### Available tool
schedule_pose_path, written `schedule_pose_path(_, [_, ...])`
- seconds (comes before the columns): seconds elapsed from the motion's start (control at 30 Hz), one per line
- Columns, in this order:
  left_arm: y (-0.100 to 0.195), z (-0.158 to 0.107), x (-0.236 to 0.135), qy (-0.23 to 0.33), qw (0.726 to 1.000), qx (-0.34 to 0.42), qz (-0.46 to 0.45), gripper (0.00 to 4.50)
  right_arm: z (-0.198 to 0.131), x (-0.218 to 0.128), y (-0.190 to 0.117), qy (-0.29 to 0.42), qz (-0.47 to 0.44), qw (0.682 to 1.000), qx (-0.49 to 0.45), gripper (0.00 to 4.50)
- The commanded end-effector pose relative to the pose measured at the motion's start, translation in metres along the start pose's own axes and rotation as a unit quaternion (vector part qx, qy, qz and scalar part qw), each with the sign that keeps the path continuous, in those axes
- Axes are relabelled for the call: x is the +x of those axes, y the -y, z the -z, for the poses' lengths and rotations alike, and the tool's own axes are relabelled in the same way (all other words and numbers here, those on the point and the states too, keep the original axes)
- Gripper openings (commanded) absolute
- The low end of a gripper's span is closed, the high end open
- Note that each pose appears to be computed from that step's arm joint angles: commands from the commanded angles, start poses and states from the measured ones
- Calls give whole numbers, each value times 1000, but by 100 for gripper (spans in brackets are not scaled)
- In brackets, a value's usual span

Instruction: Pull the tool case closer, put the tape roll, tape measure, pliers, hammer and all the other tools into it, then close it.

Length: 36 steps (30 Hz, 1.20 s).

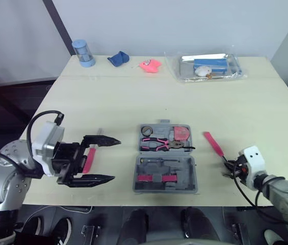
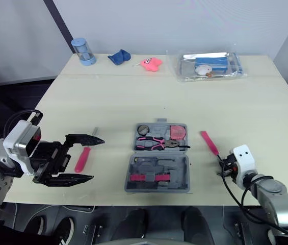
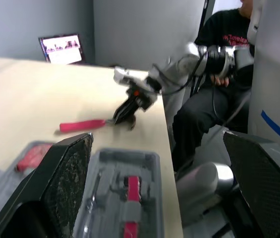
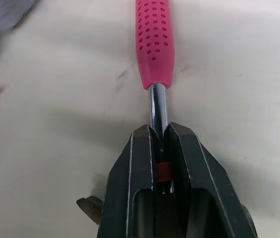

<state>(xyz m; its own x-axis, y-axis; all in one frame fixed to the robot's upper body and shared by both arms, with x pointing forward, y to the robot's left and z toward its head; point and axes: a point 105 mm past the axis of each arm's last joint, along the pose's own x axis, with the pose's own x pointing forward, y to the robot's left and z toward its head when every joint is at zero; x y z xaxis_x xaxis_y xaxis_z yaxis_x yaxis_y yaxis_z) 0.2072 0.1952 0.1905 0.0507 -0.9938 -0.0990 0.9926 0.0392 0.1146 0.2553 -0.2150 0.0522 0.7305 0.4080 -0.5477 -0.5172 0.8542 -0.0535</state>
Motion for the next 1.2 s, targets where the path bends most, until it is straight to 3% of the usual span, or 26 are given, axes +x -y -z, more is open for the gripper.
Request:
schedule_pose_path(0.03, [-1,-1,-12,-21,1000,12,-11,450,-36,-10,-26,29,-92,992,-76,2])
schedule_pose_path(0.2, [-2,9,-21,-46,999,5,-19,450,-57,-16,-47,-14,-163,974,-157,2])
schedule_pose_path(0.33, [-3,15,-28,-61,998,4,-31,450,-83,-14,-63,-50,-187,950,-244,2])
schedule_pose_path(0.6, [-7,27,-38,-98,994,-4,-49,450,-104,2,-95,-103,-220,906,-346,2])
schedule_pose_path(1.2, [-2,33,-51,-109,993,-9,-49,450,-100,31,-135,-165,-243,869,-398,2])
